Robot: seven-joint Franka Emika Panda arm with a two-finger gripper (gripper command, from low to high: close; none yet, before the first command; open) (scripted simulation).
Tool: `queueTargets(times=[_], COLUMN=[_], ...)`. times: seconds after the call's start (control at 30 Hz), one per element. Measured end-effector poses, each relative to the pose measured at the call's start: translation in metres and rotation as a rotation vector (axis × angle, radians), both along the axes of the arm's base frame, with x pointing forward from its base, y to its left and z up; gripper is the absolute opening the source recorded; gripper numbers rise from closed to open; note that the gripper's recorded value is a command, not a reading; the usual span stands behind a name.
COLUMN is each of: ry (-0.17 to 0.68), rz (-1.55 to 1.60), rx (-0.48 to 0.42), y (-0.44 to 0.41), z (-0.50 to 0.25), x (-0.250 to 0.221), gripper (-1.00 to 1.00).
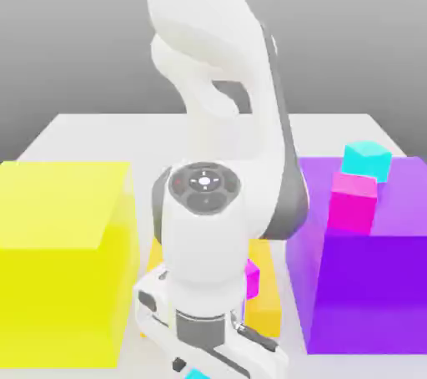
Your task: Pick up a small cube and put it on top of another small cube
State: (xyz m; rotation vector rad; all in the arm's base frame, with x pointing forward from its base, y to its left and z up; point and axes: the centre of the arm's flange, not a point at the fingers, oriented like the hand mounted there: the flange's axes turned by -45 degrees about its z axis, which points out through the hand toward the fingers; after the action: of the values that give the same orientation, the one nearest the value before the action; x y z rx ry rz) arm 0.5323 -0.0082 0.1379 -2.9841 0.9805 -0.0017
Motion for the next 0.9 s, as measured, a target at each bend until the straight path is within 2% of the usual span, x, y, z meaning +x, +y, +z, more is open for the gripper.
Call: queueTargets(times=[0.17,0.3,0.6,0.9], ry=[-0.001,-0.001,-0.05,-0.096], rz=[0.0,0.002,0.543,1.132], rx=[0.0,0.001,0.003,-0.027], y=[0.0,0.001,0.1,0.207], z=[-0.001,0.047,0.101,0.152], x=[0.0,0.0,0.011,-0.004], gripper=[-1.0,-1.0,-1.0,-1.0])
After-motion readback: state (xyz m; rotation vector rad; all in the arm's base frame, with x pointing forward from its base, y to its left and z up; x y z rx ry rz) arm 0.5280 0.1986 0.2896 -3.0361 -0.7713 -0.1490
